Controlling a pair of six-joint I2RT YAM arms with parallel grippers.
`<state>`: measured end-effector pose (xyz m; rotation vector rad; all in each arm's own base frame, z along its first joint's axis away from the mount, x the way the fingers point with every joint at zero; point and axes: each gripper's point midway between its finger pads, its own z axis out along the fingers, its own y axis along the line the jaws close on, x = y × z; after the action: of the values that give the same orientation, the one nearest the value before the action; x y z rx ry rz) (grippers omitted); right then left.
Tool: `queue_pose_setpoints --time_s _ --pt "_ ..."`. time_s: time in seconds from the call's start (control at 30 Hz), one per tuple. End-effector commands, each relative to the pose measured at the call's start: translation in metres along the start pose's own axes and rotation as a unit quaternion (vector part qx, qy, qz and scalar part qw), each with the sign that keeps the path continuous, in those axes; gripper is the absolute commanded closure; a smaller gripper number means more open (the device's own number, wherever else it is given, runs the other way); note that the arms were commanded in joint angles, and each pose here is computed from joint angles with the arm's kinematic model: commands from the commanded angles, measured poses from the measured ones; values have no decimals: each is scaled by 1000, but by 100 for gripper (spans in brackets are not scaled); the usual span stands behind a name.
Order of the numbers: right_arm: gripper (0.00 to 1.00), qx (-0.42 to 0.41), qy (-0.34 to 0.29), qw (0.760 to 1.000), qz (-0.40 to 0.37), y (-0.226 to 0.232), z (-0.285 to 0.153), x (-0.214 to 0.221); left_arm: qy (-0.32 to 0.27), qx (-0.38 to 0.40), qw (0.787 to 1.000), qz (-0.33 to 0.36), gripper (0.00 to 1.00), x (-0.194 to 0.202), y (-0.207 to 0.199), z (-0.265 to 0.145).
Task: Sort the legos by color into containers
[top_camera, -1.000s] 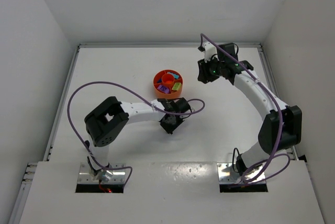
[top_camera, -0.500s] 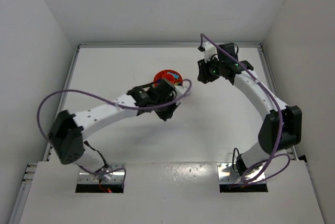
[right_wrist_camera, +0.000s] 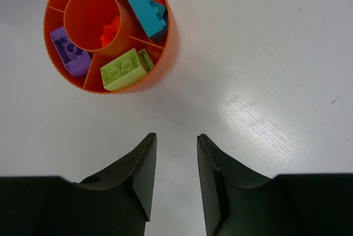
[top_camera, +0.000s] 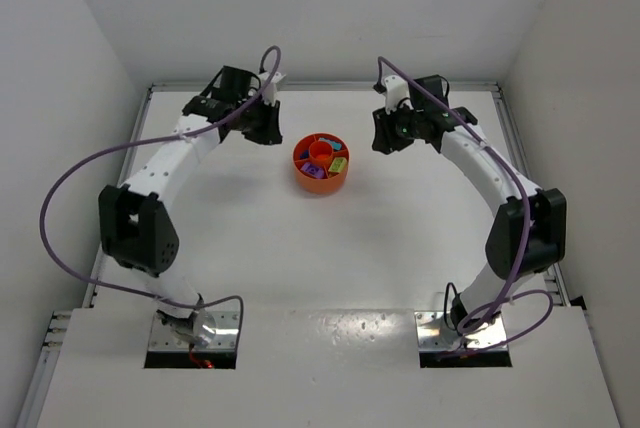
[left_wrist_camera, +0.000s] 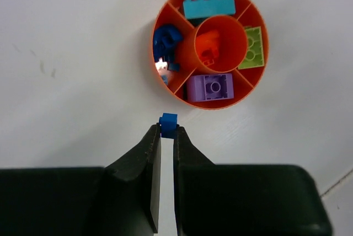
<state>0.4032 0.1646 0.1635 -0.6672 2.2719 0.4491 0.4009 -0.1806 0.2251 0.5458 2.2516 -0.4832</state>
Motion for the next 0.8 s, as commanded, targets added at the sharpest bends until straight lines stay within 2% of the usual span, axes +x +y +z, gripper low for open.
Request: queue_pose_setpoints --time_s 0.0,0.3,0.77 --pt "64 -6 -26 1000 -10 3 -8 -24 29 74 996 -30 100 10 -11 19" --pt "64 -3 -17 1000 -7 1 -3 -17 31 105 993 -41 100 -19 2 55" --pt "64 -5 -9 1000 -4 -2 5 -17 77 123 989 -38 98 7 -12 92"
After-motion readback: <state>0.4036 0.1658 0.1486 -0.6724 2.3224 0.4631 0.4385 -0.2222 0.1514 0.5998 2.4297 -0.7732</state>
